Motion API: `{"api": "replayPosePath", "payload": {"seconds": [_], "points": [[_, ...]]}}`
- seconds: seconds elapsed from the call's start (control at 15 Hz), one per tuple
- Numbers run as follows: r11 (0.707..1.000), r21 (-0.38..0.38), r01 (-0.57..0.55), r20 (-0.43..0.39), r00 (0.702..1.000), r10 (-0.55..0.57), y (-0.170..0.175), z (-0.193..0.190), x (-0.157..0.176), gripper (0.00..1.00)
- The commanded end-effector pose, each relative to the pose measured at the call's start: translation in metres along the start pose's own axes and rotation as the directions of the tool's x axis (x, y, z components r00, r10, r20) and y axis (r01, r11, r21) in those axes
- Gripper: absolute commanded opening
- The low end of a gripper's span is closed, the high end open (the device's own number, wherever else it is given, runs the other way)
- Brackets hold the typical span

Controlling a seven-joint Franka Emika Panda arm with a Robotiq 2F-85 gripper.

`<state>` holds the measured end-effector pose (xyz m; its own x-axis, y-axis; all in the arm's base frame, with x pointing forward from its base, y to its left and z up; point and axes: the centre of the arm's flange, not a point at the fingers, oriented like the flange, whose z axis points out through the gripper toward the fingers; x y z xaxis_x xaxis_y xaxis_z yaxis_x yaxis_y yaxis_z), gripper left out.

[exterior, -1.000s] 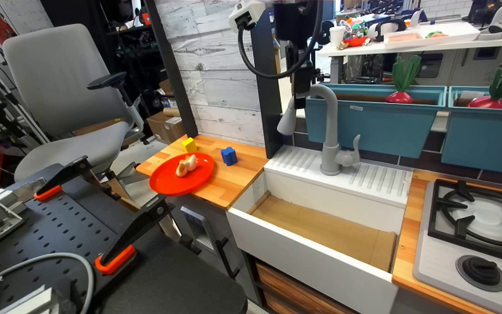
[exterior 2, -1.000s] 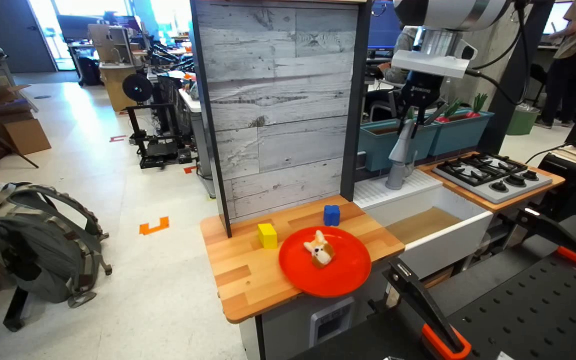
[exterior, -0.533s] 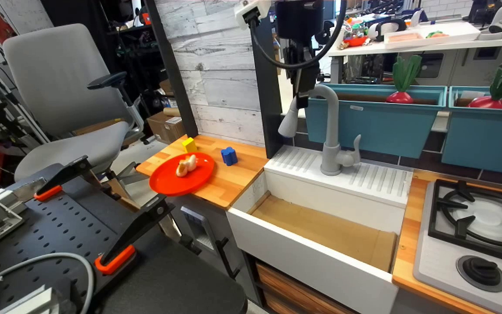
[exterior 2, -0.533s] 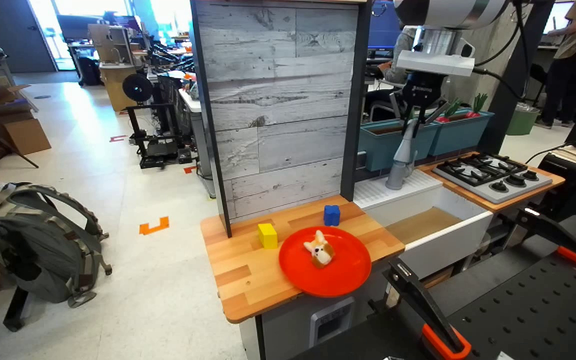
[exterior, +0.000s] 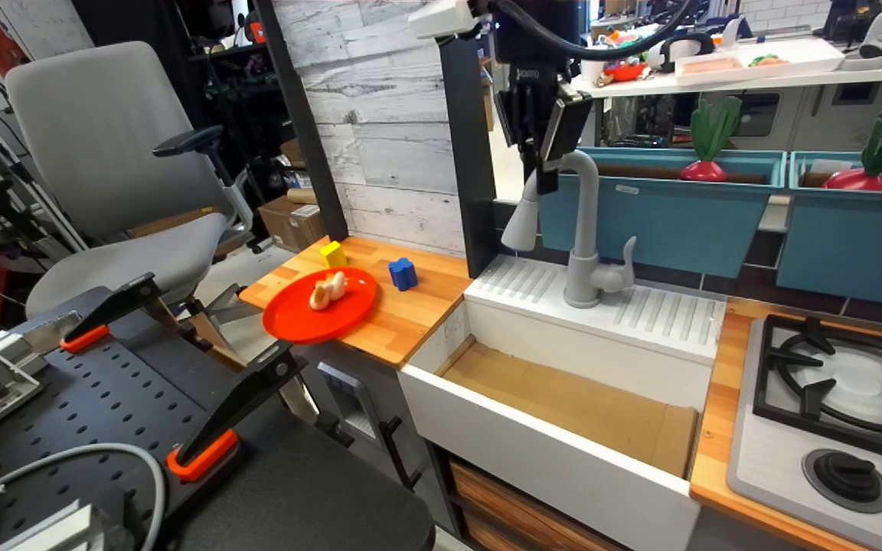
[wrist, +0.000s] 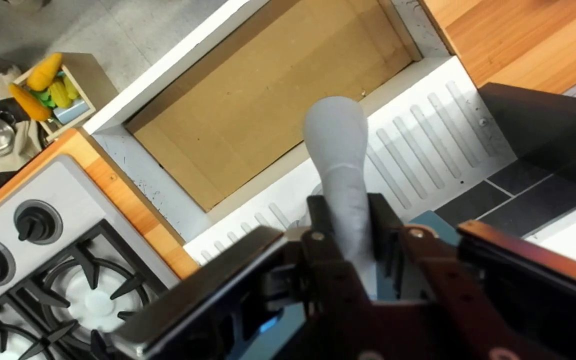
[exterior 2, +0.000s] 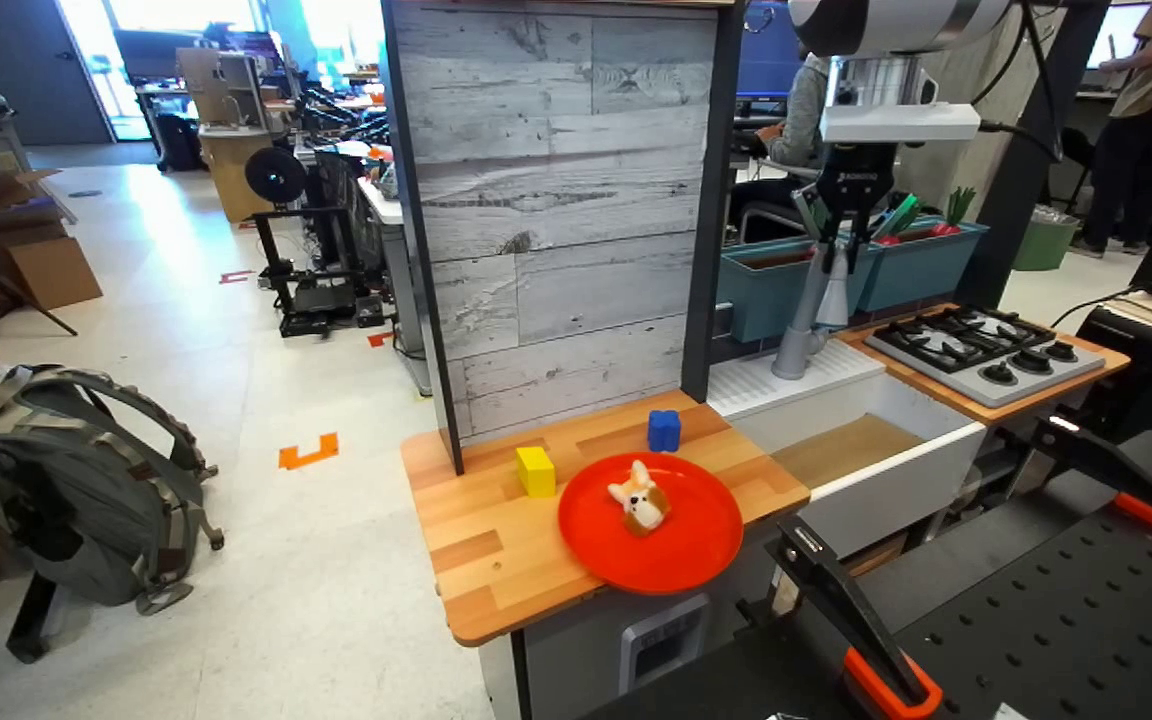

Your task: Slide the tap to the center of the sink, remove the toy from the orange plate and put it on the base top

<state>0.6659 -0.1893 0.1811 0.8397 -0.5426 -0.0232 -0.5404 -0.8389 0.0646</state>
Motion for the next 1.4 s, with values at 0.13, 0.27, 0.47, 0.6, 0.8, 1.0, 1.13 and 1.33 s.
{"api": "replayPosePath", "payload": {"seconds": [0.13, 0.27, 0.47, 0.6, 0.8, 1.0, 1.13, 1.33], "points": [[0.977, -0.154, 0.146, -0.004, 0.989, -0.148, 0.073, -0.02, 0.024, 0.06], [0.967, -0.165, 0.194, -0.001, 0.98, -0.197, 0.076, -0.02, 0.023, 0.06], [0.952, -0.185, 0.246, -0.003, 0.968, -0.251, 0.079, -0.022, 0.022, 0.06], [0.941, -0.196, 0.276, -0.006, 0.959, -0.282, 0.08, -0.022, 0.022, 0.06], [0.935, -0.204, 0.289, -0.006, 0.955, -0.297, 0.082, -0.02, 0.018, 0.48], [0.942, -0.192, 0.274, -0.034, 0.958, -0.286, 0.083, -0.02, 0.018, 0.63], [0.958, -0.162, 0.237, -0.056, 0.967, -0.249, 0.082, -0.018, 0.021, 0.76], [0.967, -0.126, 0.223, -0.07, 0.97, -0.233, 0.085, -0.016, 0.019, 0.99]]}}
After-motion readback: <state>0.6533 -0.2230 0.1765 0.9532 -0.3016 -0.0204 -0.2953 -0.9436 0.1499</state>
